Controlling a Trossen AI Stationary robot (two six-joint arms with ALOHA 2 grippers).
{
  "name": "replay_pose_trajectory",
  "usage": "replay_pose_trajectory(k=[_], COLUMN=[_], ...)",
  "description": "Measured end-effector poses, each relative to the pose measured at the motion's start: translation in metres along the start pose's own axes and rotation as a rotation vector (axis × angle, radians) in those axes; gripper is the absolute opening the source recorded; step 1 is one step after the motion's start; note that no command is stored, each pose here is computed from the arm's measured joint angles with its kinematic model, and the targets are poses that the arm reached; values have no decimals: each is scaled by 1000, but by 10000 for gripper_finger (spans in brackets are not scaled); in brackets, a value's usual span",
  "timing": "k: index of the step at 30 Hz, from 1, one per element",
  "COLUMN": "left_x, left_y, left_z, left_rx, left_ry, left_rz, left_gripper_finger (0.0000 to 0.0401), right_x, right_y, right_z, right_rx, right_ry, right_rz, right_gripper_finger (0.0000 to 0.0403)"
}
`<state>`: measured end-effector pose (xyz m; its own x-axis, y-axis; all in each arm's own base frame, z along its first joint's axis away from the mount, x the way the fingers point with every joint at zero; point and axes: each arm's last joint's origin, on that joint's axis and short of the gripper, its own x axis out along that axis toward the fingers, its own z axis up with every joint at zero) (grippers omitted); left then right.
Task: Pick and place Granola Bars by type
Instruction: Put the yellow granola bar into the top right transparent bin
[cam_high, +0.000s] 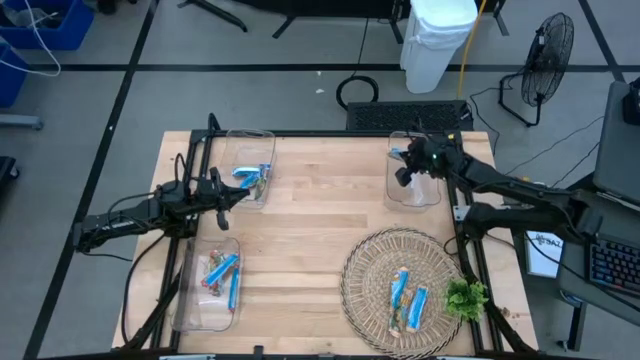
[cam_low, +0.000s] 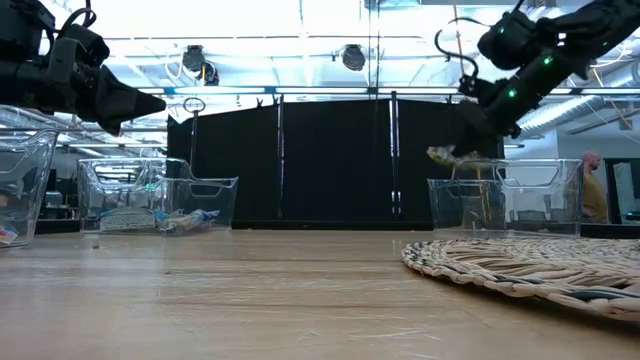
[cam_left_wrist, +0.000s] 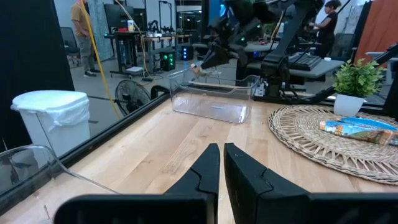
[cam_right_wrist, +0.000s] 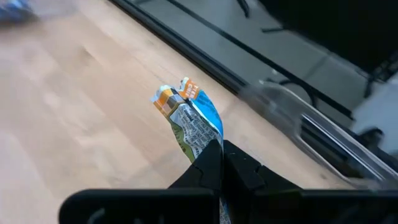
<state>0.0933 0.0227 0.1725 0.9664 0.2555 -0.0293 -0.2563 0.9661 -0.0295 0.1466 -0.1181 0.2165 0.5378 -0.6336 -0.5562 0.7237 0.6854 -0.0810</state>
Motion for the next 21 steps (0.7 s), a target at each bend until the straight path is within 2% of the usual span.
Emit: replay_pose_trajectory(k=[6,21], left_x=[0,0], left_y=[0,0], left_z=[0,0], left_rx=[0,0], left_ry=[0,0], left_rz=[0,0], left_gripper_finger=[31,31], right_x=[4,4], right_y=[-11,-12], right_z=[-7,-6], right_rx=[15,9], right_ry=[74,73], right_rz=[-52,-54], right_gripper_finger=[0,0])
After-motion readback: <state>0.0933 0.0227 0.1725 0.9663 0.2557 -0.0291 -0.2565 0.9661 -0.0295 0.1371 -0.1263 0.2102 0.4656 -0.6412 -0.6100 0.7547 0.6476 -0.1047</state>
